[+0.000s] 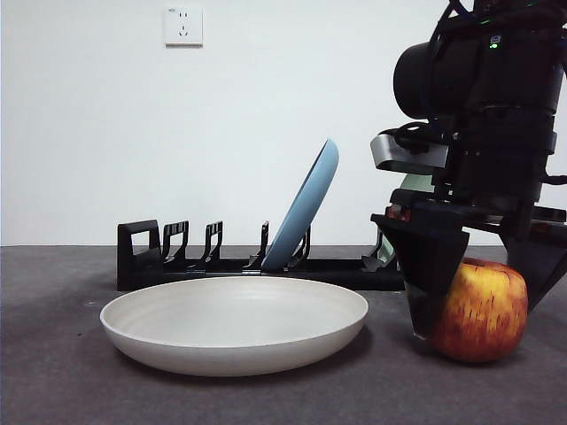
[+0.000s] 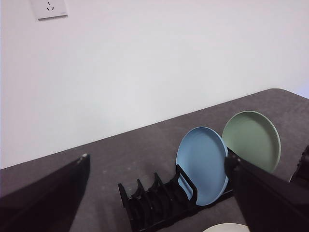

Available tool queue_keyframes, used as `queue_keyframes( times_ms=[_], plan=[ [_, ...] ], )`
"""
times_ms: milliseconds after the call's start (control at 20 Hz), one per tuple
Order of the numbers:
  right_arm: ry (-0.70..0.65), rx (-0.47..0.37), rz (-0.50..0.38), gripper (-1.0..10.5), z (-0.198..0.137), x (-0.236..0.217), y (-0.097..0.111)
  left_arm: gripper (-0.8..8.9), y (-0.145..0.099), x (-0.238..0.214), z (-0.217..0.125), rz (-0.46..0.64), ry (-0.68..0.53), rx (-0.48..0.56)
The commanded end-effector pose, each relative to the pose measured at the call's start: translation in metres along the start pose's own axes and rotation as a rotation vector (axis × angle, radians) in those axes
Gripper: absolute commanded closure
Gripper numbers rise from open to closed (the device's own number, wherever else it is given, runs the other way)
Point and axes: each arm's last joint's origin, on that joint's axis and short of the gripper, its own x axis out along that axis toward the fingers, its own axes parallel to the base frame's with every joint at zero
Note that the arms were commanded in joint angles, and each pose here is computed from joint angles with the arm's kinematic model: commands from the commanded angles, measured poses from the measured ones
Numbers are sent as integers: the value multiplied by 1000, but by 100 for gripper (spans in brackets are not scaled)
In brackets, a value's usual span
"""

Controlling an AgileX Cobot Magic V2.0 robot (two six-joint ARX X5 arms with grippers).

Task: Take the yellow plate from the plate rack,put the plate on the table,take the apple from the table,put the apple in the plate

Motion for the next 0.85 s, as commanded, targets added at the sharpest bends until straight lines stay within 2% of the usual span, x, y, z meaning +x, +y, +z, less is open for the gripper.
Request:
queue_keyframes(
  times_ms=[50,100,350,550,650,850],
  plan=[
    [6,43,2,847,0,1,1,346,0,0,-1,5,1,-13],
    [6,43,1,966,0,1,1,346,0,0,-1,6,0,-13],
    [-45,61,4,951,6,-13,2,346,1,0,-1,43,0,-6],
    [-206,39,56,956,23,-60,14,346,2,0,-1,83,0,35],
    [-287,-11,119,958,36,-83,29,346,2,0,-1,83,1,40],
    [-389,-127,169,959,56,-108,69,346,2,0,-1,83,1,41]
  ],
)
